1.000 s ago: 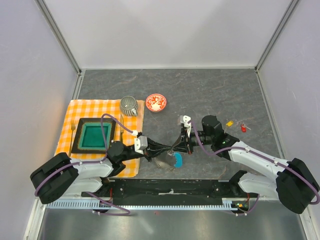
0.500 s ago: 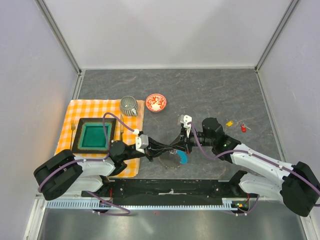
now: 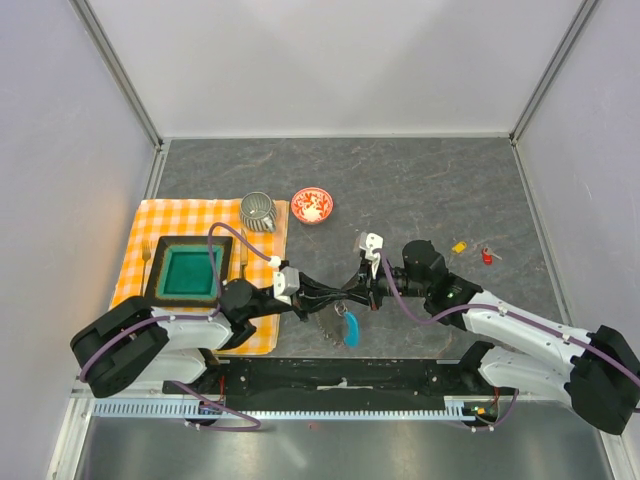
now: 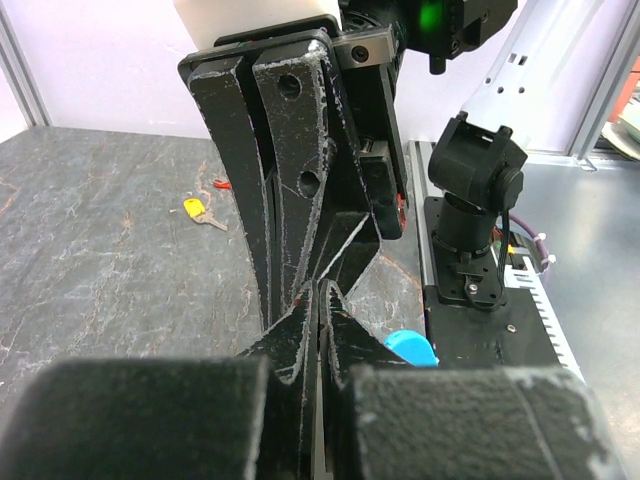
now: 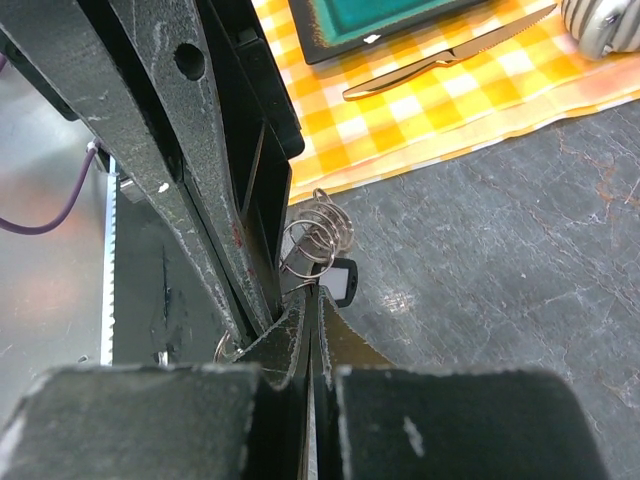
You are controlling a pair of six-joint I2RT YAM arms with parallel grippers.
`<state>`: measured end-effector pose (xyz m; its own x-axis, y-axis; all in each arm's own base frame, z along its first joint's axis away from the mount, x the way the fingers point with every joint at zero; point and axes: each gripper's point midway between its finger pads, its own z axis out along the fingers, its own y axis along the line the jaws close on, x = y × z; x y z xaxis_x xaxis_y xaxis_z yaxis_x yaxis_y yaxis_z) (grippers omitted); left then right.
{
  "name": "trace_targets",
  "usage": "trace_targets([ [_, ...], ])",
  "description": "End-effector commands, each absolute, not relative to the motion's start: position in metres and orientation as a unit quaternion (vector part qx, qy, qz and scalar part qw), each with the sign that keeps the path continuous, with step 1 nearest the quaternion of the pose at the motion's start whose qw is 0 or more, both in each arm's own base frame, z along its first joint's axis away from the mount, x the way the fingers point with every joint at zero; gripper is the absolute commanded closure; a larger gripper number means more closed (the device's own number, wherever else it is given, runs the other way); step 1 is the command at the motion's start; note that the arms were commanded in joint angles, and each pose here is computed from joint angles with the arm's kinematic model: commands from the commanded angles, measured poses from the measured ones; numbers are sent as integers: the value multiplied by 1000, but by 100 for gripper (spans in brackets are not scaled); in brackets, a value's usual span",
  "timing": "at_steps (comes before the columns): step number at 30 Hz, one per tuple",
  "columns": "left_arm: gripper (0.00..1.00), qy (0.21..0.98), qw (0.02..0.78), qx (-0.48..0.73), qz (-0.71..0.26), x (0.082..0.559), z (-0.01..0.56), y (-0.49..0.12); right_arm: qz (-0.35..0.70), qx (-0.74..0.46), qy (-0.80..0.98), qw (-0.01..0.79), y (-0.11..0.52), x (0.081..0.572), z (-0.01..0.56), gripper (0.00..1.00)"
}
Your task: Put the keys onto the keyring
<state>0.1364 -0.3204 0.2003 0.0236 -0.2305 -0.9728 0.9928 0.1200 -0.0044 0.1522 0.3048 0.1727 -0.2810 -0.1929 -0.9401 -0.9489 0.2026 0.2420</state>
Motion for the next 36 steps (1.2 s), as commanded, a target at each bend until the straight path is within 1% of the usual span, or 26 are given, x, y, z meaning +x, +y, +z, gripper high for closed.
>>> trace_targets([
  [1, 98, 360, 658, 391, -533, 129, 262, -314, 468, -424, 630, 453, 315, 159, 202, 100],
  [3, 98, 371, 663, 384, -525, 134, 259, -312, 447, -412, 647, 460, 310, 166, 201, 100],
  [4, 98, 378, 665, 382, -519, 136, 256, -311, 419, -397, 662, 477, 305, 178, 200, 98],
  [5, 98, 384, 670, 376, -511, 140, 255, -309, 408, -391, 669, 482, 299, 180, 201, 92],
  [7, 98, 396, 673, 370, -503, 144, 251, -307, 383, -377, 679, 500, 290, 188, 204, 86],
  [8, 98, 400, 677, 366, -498, 147, 249, -305, 366, -366, 685, 512, 282, 192, 208, 77],
  [10, 98, 404, 680, 362, -493, 149, 248, -302, 352, -359, 688, 524, 274, 194, 210, 69],
  [13, 98, 407, 681, 359, -491, 151, 247, -301, 342, -355, 686, 535, 265, 192, 210, 67],
  [16, 98, 407, 680, 358, -493, 150, 247, -301, 354, -379, 669, 532, 265, 181, 208, 67],
  [21, 98, 405, 681, 354, -497, 150, 251, -300, 391, -436, 632, 508, 274, 157, 206, 66],
  [25, 98, 402, 680, 350, -503, 148, 254, -300, 415, -459, 612, 492, 280, 145, 206, 66],
  [36, 98, 391, 678, 344, -519, 143, 263, -298, 438, -454, 594, 499, 292, 148, 203, 64],
])
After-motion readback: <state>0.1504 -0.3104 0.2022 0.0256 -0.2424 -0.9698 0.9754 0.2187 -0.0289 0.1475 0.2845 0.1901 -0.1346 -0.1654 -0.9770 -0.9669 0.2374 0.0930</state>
